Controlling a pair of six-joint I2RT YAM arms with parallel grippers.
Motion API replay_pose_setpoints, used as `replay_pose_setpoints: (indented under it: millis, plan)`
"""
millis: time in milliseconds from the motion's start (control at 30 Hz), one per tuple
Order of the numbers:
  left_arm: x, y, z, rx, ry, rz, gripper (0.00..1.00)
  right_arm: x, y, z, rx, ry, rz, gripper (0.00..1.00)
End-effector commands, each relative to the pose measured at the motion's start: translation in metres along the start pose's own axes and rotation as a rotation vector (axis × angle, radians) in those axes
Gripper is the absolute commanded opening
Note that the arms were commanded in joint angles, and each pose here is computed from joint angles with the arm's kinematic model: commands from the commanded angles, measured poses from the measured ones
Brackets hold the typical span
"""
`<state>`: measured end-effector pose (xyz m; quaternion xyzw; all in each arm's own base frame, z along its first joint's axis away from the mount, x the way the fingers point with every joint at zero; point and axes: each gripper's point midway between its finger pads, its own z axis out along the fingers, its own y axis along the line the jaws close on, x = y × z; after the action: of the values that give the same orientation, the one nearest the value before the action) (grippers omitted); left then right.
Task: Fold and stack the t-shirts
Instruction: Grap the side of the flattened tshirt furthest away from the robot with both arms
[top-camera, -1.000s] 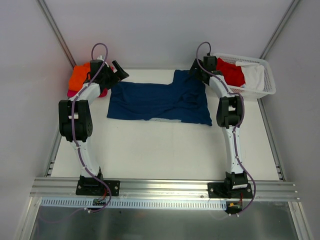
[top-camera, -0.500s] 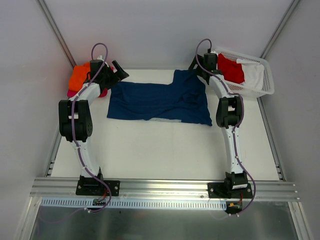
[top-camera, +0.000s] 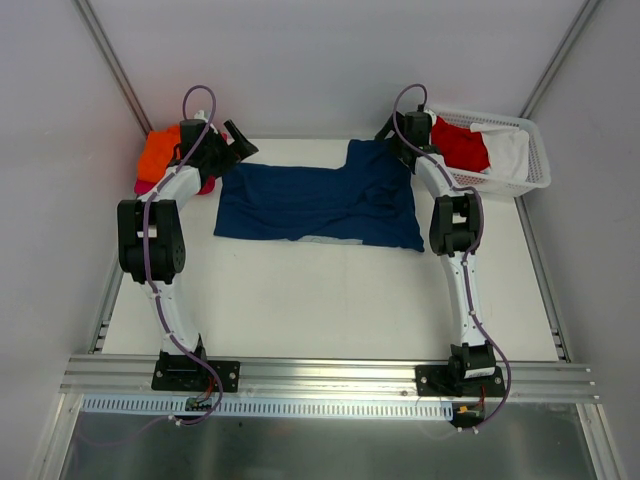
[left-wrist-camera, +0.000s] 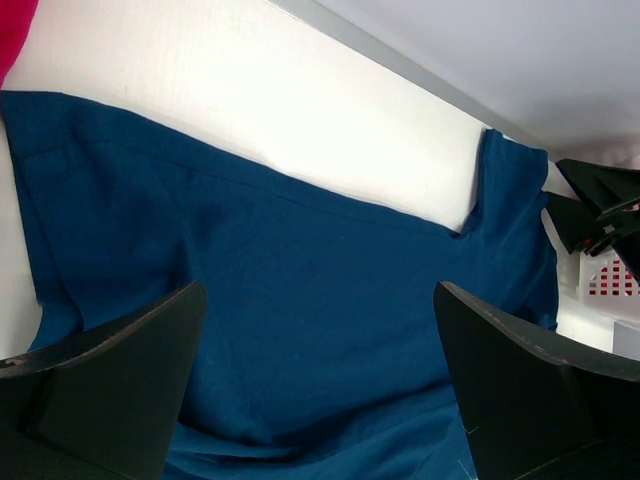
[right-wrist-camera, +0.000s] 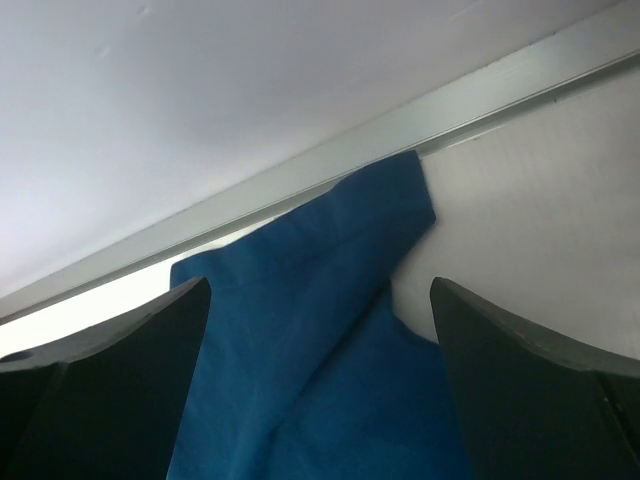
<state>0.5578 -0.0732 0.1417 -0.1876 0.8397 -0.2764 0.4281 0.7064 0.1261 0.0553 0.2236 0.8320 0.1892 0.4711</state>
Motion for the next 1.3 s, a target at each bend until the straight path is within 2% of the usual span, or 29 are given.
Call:
replay_pose_setpoints:
  millis: [0, 100, 200, 333, 500, 600, 633, 733, 800, 833, 967, 1100, 1267]
  plan:
    - [-0.007, -0.013, -0.005, 0.05, -0.02, 0.033, 0.99, -0.119, -0.109, -0.03, 0.323, -0.284, 0.065, 0.97]
    - [-0.007, -0.013, -0.006, 0.049, -0.021, 0.027, 0.99, -0.121, -0.107, -0.032, 0.314, -0.281, 0.068, 0.98]
    - [-0.005, -0.011, -0.005, 0.043, -0.017, 0.021, 0.99, -0.112, -0.107, -0.022, 0.267, -0.258, 0.139, 0.97]
    - [-0.002, -0.008, -0.002, 0.033, -0.012, 0.018, 0.99, -0.088, -0.092, 0.002, 0.14, -0.195, 0.25, 0.91]
    - [-0.002, -0.005, -0.004, 0.021, -0.017, 0.032, 0.99, -0.084, -0.091, 0.012, 0.121, -0.216, 0.289, 0.84]
    - [0.0, 0.0, -0.004, -0.002, -0.012, 0.02, 0.99, -0.085, -0.094, 0.013, 0.123, -0.221, 0.294, 0.71]
    - [0.001, 0.003, -0.004, -0.019, -0.009, 0.013, 0.99, -0.084, -0.093, 0.013, 0.121, -0.216, 0.297, 0.6]
    - [0.003, 0.017, -0.002, -0.074, -0.015, -0.017, 0.99, -0.082, -0.095, 0.013, 0.116, -0.205, 0.303, 0.42]
    - [-0.003, 0.033, -0.002, -0.119, -0.032, -0.053, 0.99, -0.082, -0.096, 0.013, 0.113, -0.201, 0.306, 0.39]
    - [-0.005, 0.039, -0.002, -0.14, -0.039, -0.076, 0.99, -0.084, -0.097, 0.012, 0.109, -0.199, 0.307, 0.26]
    - [-0.016, 0.055, -0.006, -0.171, -0.066, -0.117, 0.99, -0.086, -0.099, 0.011, 0.099, -0.205, 0.314, 0.22]
    - [-0.02, 0.057, -0.008, -0.171, -0.072, -0.11, 0.99, -0.088, -0.099, 0.011, 0.088, -0.207, 0.317, 0.1]
    - [-0.028, 0.059, -0.004, -0.156, -0.074, -0.112, 0.99, -0.088, -0.099, 0.01, 0.079, -0.198, 0.316, 0.06]
